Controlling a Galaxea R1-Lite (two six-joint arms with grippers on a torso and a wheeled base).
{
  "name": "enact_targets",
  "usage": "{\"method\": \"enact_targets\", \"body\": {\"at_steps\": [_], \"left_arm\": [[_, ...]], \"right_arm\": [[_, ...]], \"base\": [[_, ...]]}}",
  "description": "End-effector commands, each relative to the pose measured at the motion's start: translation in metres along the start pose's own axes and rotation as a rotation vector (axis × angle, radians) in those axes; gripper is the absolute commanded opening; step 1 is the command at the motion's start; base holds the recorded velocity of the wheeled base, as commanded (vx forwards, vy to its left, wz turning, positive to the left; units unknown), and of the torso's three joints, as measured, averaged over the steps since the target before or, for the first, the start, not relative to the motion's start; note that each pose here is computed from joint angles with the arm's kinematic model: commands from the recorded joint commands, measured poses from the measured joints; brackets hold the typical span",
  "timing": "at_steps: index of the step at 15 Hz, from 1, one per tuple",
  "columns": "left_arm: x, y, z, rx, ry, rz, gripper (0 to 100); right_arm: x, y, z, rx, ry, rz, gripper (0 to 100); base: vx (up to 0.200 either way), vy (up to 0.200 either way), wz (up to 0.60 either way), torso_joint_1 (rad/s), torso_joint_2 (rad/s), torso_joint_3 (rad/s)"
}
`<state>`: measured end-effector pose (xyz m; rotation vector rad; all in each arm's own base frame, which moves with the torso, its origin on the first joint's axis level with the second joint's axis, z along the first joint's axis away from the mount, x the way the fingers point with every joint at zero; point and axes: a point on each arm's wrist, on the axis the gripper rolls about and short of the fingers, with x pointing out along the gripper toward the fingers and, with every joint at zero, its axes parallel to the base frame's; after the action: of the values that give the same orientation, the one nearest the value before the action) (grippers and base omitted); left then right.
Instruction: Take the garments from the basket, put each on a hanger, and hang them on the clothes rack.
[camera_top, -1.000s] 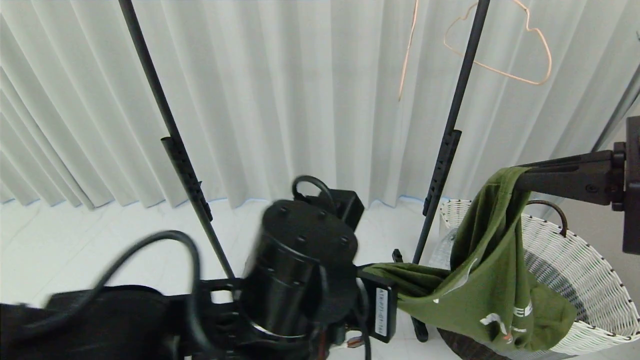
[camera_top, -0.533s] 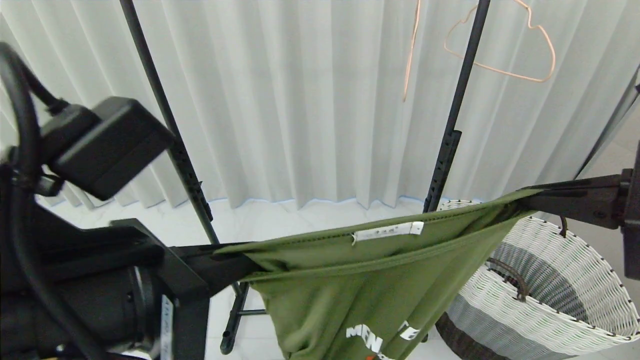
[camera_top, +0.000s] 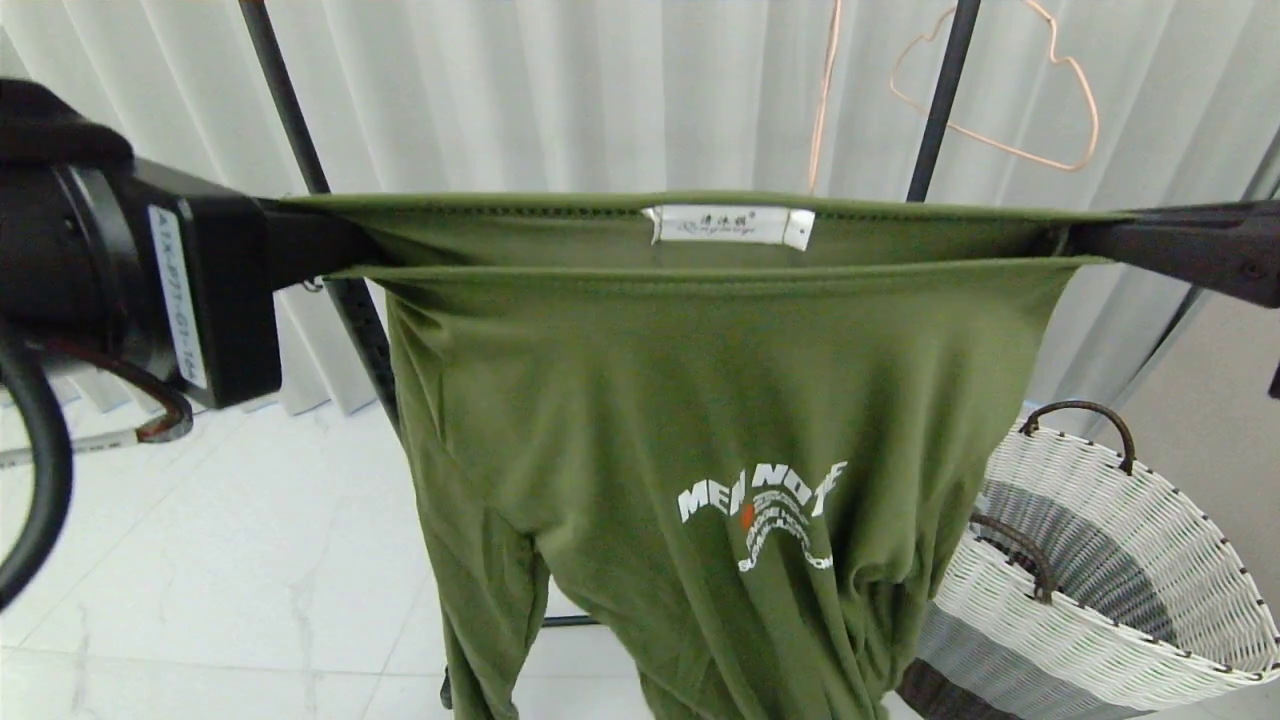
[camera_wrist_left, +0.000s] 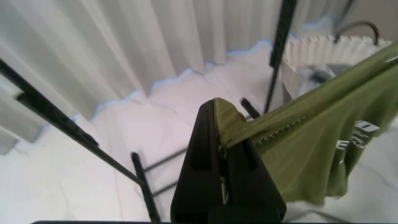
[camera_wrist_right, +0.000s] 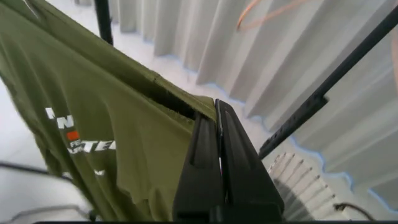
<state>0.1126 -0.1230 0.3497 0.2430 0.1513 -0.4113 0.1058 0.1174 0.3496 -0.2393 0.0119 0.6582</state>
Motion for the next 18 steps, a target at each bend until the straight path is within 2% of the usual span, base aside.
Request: {"method": "enact_targets", "body": {"at_steps": [1, 5, 8, 10, 11, 13, 14, 15, 18], "left_arm": [[0.004, 0.001, 0.009, -0.007, -0.014, 0.017, 0], [-0.002, -0.008, 0.007, -0.004, -0.024, -0.050, 0], [-0.004, -0.010, 0.005, -0.017, -0.026, -0.062, 0], [-0.002, -0.012, 0.005, -0.019, -0.036, -0.059, 0], [-0.001, -0.016, 0.004, -0.014, -0.032, -0.050, 0], [0.009, -0.022, 0.004, -0.015, -0.024, 0.010, 0], [0.015, -0.026, 0.012, -0.038, -0.063, 0.022, 0], [0.022, -0.030, 0.018, -0.057, -0.094, 0.023, 0], [0.037, -0.037, 0.032, -0.094, -0.145, 0.033, 0]], "right_arm": [[0.002, -0.002, 0.012, 0.004, -0.034, -0.012, 0], [-0.004, -0.005, 0.020, 0.009, -0.059, -0.024, 0], [-0.039, -0.013, 0.014, -0.013, 0.044, -0.028, 0], [-0.061, -0.015, 0.008, -0.020, 0.084, -0.007, 0], [-0.070, -0.012, 0.001, -0.033, 0.119, 0.046, 0], [-0.074, 0.000, -0.007, -0.046, 0.137, 0.195, 0], [-0.071, 0.012, -0.009, -0.039, 0.144, 0.292, 0], [-0.069, 0.019, -0.008, -0.035, 0.148, 0.344, 0], [-0.062, 0.033, -0.006, -0.051, 0.154, 0.419, 0]], "base": [[0.000, 0.000, 0.00, 0.000, 0.00, 0.000], [0.000, 0.000, 0.00, 0.000, 0.00, 0.000], [0.000, 0.000, 0.00, 0.000, 0.00, 0.000], [0.000, 0.000, 0.00, 0.000, 0.00, 0.000], [0.000, 0.000, 0.00, 0.000, 0.00, 0.000], [0.000, 0.000, 0.00, 0.000, 0.00, 0.000], [0.000, 0.000, 0.00, 0.000, 0.00, 0.000], [0.000, 0.000, 0.00, 0.000, 0.00, 0.000], [0.000, 0.000, 0.00, 0.000, 0.00, 0.000]]}}
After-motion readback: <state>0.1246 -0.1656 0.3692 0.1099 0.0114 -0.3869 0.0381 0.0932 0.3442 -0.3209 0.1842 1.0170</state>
